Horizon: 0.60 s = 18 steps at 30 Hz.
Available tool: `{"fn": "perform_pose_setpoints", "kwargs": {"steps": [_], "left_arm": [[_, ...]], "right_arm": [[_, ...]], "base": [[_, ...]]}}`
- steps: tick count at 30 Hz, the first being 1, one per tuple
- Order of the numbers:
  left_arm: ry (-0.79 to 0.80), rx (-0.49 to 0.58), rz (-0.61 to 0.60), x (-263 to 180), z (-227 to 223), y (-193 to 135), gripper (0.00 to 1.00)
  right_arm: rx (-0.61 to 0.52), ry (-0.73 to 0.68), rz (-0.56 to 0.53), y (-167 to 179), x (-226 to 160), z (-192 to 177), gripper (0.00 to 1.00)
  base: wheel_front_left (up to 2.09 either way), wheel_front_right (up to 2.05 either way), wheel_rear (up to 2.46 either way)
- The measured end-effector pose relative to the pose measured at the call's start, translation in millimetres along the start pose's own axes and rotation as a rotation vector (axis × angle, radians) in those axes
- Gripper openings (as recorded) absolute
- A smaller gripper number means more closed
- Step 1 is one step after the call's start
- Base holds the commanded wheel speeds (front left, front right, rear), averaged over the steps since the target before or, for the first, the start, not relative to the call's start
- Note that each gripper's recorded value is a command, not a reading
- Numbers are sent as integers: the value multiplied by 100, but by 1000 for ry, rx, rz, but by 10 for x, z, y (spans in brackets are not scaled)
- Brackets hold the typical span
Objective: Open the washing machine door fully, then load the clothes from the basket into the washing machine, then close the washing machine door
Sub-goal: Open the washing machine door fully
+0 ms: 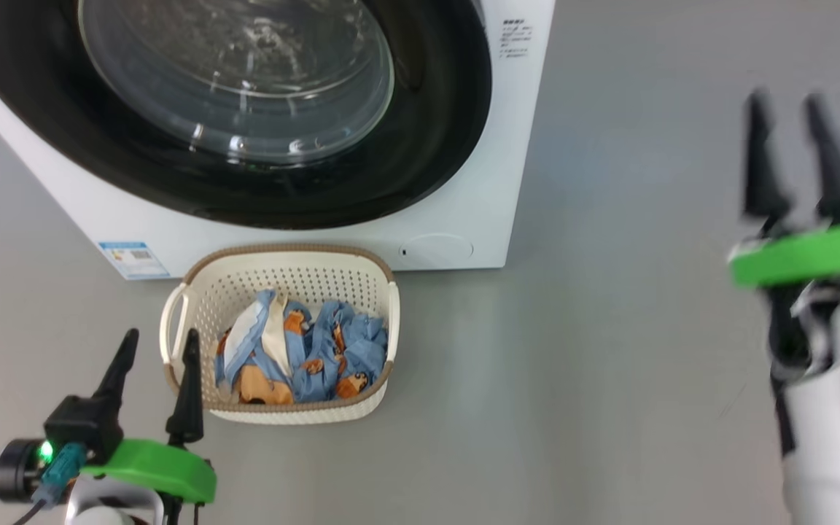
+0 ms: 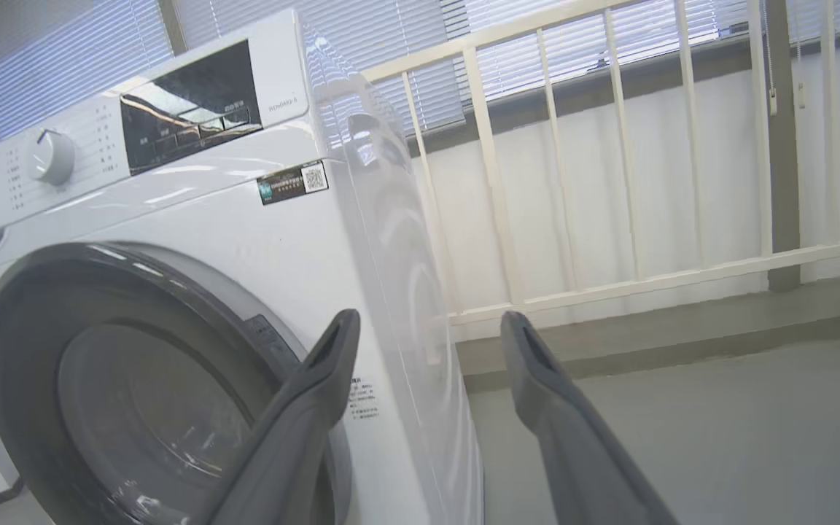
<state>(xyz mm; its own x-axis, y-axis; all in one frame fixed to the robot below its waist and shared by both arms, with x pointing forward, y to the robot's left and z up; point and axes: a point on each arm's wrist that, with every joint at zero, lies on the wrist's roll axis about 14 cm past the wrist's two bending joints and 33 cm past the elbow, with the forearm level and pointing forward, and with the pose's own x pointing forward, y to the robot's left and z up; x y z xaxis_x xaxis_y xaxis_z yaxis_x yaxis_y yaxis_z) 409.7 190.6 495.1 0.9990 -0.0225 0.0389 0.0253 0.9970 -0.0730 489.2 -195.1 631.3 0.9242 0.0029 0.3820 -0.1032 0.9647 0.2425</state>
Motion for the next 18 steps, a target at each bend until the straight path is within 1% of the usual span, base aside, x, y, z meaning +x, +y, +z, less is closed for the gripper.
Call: {"fn": "perform_pose_setpoints", "kwargs": {"steps": [2,5,6,7,8,10,11,12,15,18], "left_arm": [[6,10,-8,29,-20,-8,100],[14,8,-15,71,-54,-28,100],[17,6,-14,81,-67,-33,100],[20,1,-17,91,-81,-43,100],[22,-1,-19,106,-89,-51,100],[27,-1,-17,126,-109,-45,100],[31,0,-17,151,-125,-33,100],[34,1,-20,158,-136,-32,100],[40,4,-21,192,-161,-38,100],[57,1,-33,214,-220,-65,100]], "right_arm": [[101,-51,-29,-39,150,147,100],[298,-114,-80,-159,354,314,100],[367,-128,-97,-202,411,344,86],[416,-136,-108,-236,461,355,39],[467,-142,-123,-277,505,350,0],[582,-135,-159,-358,577,270,0],[686,-112,-200,-442,630,128,0],[732,-96,-215,-467,658,50,0],[834,-51,-249,-492,745,-167,0],[919,26,-252,-407,858,-399,0]], "base": [[0,0,0],[0,0,0],[0,0,0],[0,0,0],[0,0,0],[0,0,0],[0,0,0],[0,0,0],[0,0,0],[0,0,0]]}}
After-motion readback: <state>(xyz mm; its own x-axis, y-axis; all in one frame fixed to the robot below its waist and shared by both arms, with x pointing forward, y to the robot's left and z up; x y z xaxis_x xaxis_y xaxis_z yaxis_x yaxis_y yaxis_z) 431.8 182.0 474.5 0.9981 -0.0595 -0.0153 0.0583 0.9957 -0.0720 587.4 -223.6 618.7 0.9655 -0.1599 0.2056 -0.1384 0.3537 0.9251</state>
